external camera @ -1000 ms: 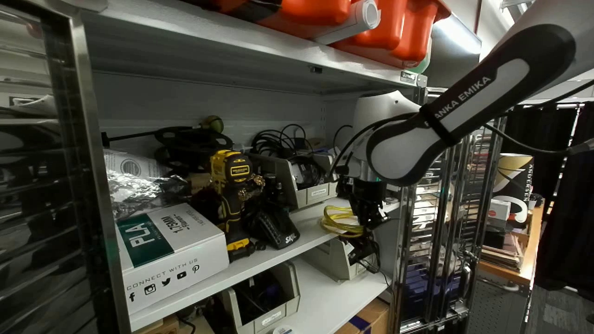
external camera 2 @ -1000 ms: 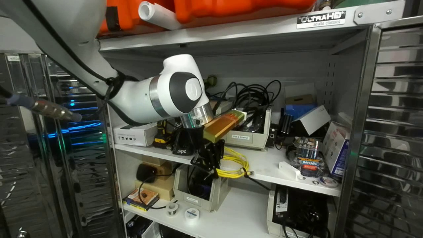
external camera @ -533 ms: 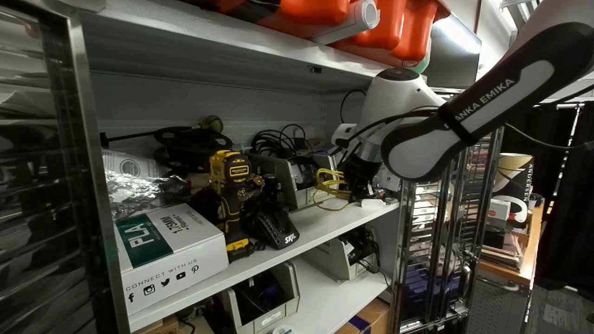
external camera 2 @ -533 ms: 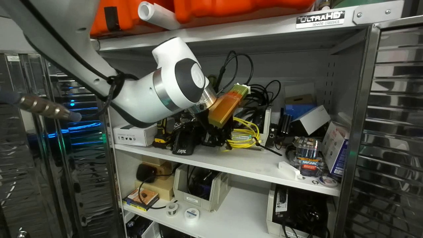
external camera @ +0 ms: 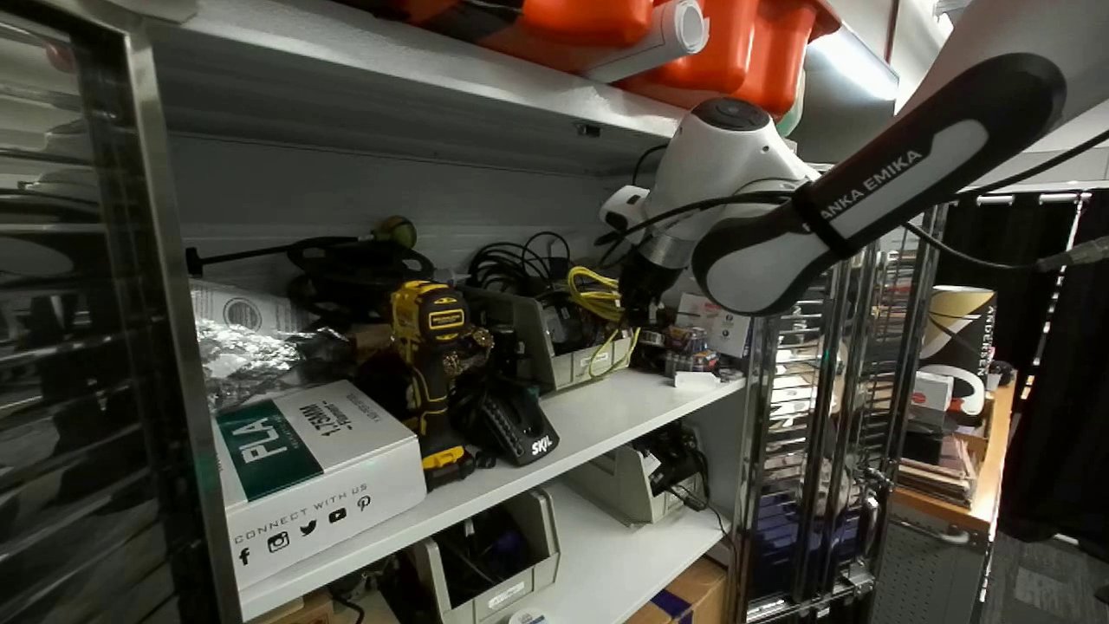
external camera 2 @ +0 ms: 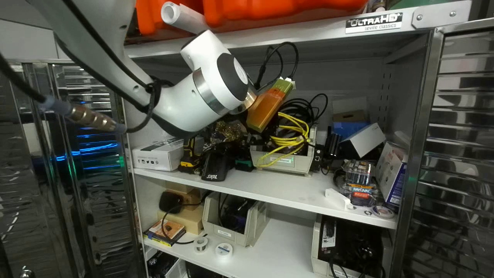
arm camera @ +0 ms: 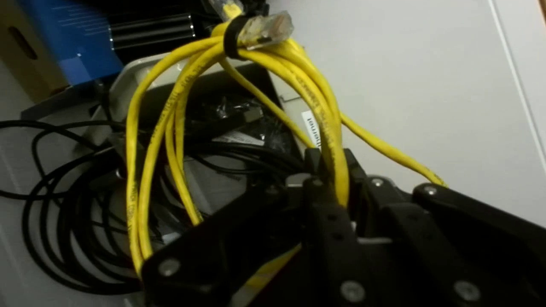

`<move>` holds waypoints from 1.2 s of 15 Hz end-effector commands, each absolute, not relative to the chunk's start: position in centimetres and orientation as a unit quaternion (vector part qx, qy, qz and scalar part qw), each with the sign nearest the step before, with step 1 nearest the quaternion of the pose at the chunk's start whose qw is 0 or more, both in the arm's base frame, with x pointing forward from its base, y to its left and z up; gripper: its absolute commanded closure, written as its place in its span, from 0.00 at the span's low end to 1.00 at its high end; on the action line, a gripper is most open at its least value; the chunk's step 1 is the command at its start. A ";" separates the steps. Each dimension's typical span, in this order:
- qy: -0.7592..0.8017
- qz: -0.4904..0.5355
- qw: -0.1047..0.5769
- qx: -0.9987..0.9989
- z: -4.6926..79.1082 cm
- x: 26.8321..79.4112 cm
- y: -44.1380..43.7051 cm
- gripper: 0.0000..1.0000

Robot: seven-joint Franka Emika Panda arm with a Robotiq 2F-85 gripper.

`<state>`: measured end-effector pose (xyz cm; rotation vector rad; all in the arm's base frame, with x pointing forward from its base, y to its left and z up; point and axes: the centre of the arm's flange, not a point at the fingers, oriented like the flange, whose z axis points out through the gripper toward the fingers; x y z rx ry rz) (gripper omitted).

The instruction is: Place the yellow cable on the first shelf inside the toolbox

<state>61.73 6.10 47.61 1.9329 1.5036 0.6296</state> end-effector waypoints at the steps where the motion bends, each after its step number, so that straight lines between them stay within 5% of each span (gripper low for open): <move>1: 0.545 0.284 0.309 0.726 49.5 64.5 7.5 0.88; 18: 0.494 0.420 0.400 0.648 52.5 60.8 12.2 0.89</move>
